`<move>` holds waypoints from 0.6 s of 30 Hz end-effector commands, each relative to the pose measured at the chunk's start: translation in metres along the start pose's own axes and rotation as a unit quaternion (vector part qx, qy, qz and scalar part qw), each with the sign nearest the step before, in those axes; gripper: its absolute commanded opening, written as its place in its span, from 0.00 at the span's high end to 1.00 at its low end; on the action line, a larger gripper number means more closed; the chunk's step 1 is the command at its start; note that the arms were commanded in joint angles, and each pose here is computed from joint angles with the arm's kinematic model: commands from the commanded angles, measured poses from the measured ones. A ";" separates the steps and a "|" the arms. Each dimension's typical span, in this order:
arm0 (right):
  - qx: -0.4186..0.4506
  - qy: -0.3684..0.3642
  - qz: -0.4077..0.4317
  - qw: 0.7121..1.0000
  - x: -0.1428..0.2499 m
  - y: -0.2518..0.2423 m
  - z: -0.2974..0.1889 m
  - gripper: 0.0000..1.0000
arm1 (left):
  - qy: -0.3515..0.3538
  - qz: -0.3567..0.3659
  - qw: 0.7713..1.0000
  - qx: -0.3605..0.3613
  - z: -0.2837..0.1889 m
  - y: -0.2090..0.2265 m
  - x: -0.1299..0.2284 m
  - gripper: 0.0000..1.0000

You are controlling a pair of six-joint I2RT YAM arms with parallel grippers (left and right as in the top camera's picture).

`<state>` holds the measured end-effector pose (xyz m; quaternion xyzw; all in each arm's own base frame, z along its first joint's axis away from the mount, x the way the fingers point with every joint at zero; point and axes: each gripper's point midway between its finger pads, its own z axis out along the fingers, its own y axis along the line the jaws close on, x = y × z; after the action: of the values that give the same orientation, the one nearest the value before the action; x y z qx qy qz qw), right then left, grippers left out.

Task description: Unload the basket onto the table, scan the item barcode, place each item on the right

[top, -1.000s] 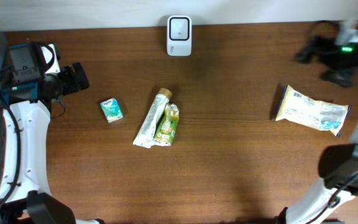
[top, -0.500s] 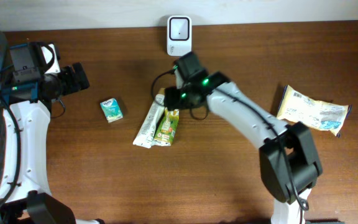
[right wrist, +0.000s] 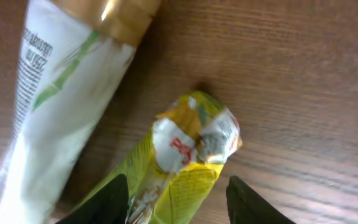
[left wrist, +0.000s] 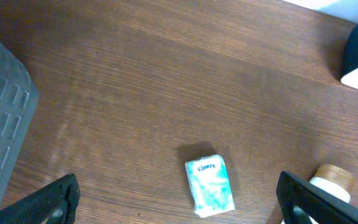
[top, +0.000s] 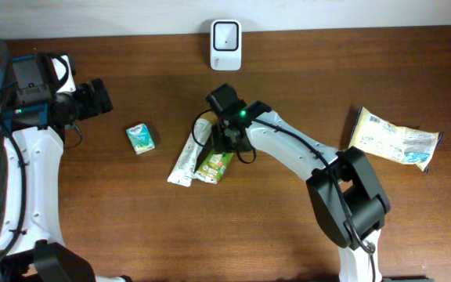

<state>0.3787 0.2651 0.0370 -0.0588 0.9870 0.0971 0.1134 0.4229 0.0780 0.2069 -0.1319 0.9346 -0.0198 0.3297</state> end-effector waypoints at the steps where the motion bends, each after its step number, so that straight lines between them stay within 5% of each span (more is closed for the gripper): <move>1: 0.011 0.012 -0.061 0.998 -0.012 -0.031 -0.010 0.49 | -0.002 0.007 1.000 -0.002 -0.001 0.001 -0.001 0.01; 6: 0.001 0.009 -0.061 0.998 -0.038 -0.089 -0.025 0.49 | -0.002 0.007 1.000 -0.002 -0.001 0.001 -0.001 0.01; 9: -0.113 0.016 -0.154 0.981 -0.032 -0.056 -0.030 0.48 | -0.002 0.007 1.000 -0.002 -0.001 0.001 -0.001 0.01; 12: -0.123 0.002 -0.175 0.977 -0.037 -0.047 -0.032 0.39 | -0.002 0.007 1.000 -0.002 -0.001 0.001 -0.001 0.01; 18: -0.093 -0.011 -0.035 0.995 -0.047 -0.031 -0.030 0.44 | -0.002 0.007 1.000 -0.002 -0.001 0.001 -0.001 0.01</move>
<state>0.4218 0.2244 0.0687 -0.1807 0.9557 0.1935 0.1286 0.4228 0.0780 0.2068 -0.1319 0.9347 -0.0198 0.3296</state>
